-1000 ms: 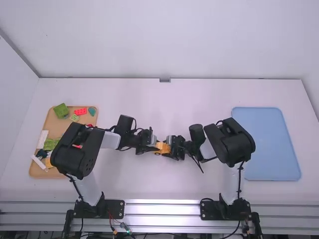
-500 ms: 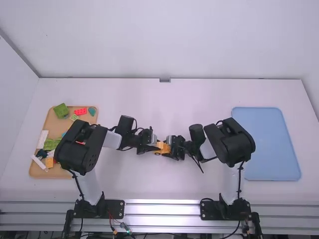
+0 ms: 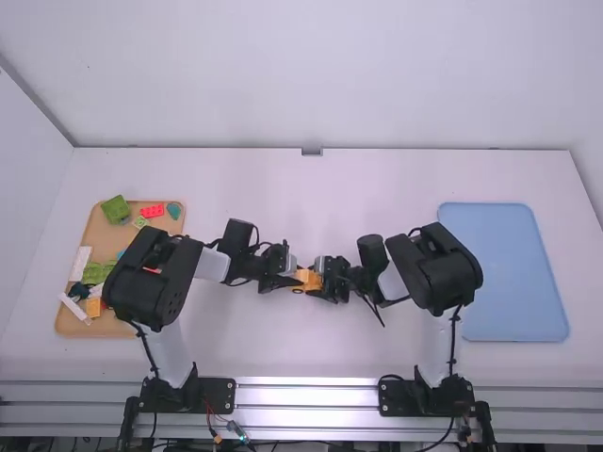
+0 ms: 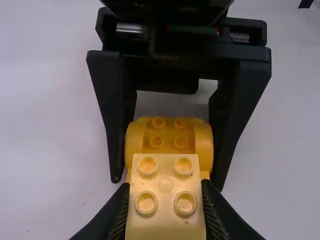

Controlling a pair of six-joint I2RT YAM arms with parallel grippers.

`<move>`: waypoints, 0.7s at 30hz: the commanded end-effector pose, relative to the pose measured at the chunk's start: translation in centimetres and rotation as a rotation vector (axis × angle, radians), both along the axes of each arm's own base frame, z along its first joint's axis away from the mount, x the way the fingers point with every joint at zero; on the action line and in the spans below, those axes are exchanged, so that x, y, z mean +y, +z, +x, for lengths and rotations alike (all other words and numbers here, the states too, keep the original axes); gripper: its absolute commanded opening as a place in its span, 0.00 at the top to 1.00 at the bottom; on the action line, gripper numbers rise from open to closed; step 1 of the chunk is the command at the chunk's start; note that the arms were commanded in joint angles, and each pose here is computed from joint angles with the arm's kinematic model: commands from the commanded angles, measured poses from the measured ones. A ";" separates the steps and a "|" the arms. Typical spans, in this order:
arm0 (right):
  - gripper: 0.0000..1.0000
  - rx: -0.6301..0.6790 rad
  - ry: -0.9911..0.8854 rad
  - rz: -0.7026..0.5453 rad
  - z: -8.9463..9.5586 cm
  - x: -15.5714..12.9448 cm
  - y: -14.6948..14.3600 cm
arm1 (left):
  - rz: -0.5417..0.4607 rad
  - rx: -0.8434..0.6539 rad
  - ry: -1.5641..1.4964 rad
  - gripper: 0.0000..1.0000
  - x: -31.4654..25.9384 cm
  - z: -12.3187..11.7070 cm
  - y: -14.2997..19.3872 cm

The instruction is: Assemble lego blocks to make yellow taxi

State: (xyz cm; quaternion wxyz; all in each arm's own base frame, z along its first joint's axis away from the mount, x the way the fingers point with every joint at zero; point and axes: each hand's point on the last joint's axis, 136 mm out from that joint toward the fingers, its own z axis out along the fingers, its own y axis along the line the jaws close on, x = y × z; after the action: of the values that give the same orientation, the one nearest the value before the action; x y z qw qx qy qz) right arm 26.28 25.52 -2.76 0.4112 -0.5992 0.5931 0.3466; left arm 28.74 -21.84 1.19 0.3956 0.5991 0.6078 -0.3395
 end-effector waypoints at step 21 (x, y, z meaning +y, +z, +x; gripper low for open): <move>0.46 0.009 -0.006 -0.022 -0.1 -0.2 -0.8 | 0.044 -0.080 0.082 0.23 0.7 1.3 4.1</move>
State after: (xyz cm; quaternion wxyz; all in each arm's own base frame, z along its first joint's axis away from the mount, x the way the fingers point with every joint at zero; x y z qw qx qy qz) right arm 26.25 25.53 -2.74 0.4113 -0.6000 0.5918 0.3473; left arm 29.94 -21.04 3.72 0.4046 0.5938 0.6326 -0.2889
